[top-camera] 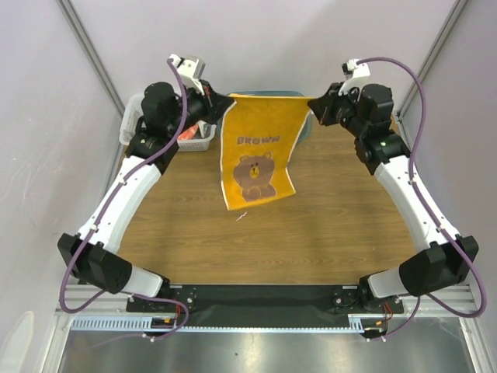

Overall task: Fold and stack the towels
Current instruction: Flatten out the crumpled towel

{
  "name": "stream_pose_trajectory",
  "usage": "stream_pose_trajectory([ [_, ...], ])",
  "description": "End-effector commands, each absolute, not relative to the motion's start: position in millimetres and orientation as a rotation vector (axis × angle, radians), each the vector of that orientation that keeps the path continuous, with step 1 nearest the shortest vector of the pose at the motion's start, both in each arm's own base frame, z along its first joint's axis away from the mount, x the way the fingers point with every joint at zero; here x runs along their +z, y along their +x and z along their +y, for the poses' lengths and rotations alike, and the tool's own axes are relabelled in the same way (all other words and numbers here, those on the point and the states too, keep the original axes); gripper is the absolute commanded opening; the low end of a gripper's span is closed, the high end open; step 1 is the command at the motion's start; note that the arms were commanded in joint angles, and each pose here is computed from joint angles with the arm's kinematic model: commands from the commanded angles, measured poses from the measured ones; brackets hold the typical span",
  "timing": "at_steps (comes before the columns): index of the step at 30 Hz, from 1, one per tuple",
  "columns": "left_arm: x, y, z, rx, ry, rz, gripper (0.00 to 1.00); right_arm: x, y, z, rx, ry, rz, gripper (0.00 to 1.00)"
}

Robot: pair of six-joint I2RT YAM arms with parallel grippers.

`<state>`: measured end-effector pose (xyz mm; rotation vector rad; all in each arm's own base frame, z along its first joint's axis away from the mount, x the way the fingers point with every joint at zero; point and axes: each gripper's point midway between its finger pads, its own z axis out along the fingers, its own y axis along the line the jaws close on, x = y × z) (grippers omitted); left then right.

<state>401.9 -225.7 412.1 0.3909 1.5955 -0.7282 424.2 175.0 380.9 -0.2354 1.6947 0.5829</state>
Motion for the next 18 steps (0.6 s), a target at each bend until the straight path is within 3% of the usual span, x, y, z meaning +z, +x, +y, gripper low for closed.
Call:
stream_pose_trajectory([
  [1,493,382,-197,-0.643,0.397,1.370,0.00,453,414,150,0.526,-0.191,1.509,0.00],
  [18,540,198,-178,-0.758,0.482,1.166,0.00,511,233,152,0.562,-0.320,1.316,0.00],
])
